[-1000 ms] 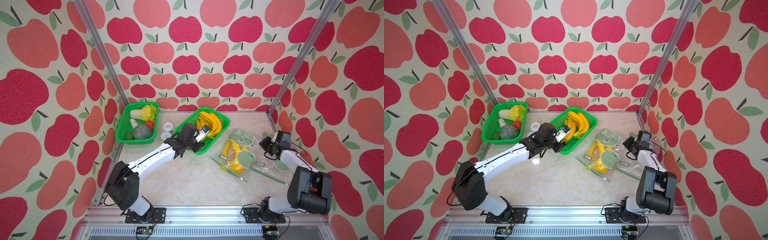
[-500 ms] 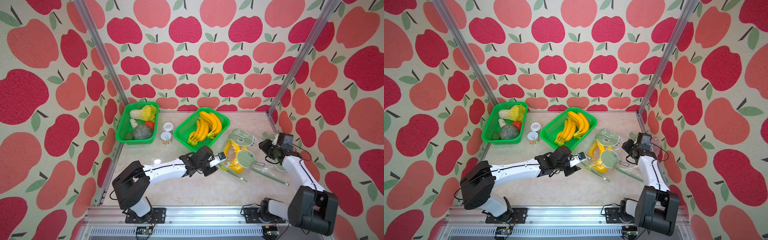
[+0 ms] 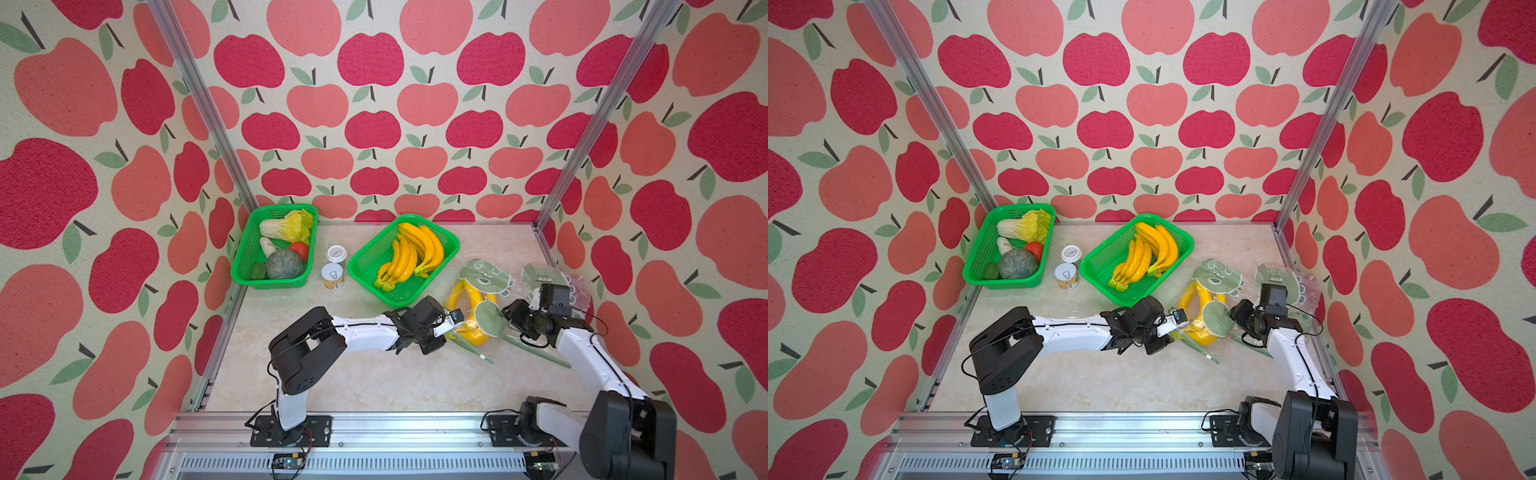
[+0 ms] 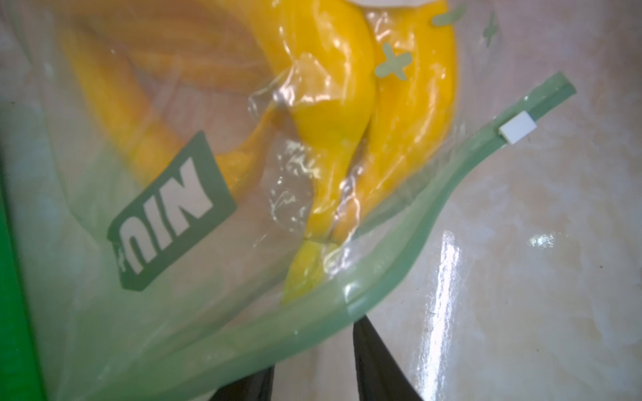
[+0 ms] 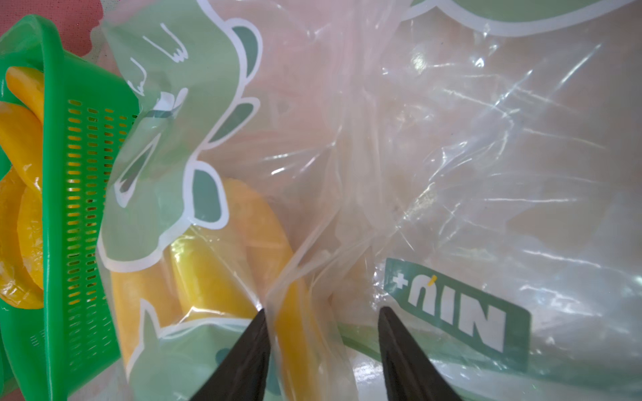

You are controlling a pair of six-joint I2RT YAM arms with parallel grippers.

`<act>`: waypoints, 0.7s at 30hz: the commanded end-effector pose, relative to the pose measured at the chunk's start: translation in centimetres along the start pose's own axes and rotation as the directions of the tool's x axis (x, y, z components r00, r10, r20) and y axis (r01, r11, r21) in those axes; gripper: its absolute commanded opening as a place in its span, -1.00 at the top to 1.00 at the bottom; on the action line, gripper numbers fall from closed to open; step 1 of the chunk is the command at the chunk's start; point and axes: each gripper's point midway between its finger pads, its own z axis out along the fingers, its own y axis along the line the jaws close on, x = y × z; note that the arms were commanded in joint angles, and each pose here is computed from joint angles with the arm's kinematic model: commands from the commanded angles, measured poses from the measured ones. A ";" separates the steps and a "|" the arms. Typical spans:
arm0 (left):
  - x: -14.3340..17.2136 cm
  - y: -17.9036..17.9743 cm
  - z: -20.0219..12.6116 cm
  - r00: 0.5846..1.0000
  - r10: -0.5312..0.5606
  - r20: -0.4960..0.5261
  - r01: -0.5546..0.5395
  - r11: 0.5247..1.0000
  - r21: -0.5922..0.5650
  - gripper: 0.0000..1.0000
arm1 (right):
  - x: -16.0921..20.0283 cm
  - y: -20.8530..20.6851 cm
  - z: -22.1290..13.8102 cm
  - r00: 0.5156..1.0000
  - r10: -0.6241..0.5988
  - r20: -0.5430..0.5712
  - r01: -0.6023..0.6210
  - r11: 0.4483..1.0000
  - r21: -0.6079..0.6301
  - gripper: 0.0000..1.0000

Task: Open the zip-top bag and take out the banana
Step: Pick up the banana from the zipper food storage bag.

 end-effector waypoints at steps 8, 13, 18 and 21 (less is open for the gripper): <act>-3.8 -0.9 2.3 0.995 0.054 0.080 -0.060 0.995 0.076 -0.08 | -0.5 0.8 0.7 1.000 -0.016 -0.016 0.016 0.999 -0.029 -0.07; -4.7 -1.8 3.2 0.995 0.061 0.085 -0.072 0.987 0.145 0.06 | -0.6 0.8 0.9 1.000 -0.014 -0.015 0.014 0.999 -0.030 -0.07; -4.6 -2.3 2.6 0.995 0.063 0.084 -0.076 0.983 0.166 0.57 | -1.3 0.3 0.6 1.000 0.010 0.001 -0.010 1.000 -0.029 -0.07; -4.3 -3.0 2.0 0.992 0.091 0.085 -0.104 0.981 0.161 0.65 | -2.6 0.2 0.1 0.998 0.058 0.019 -0.057 0.996 -0.070 -0.08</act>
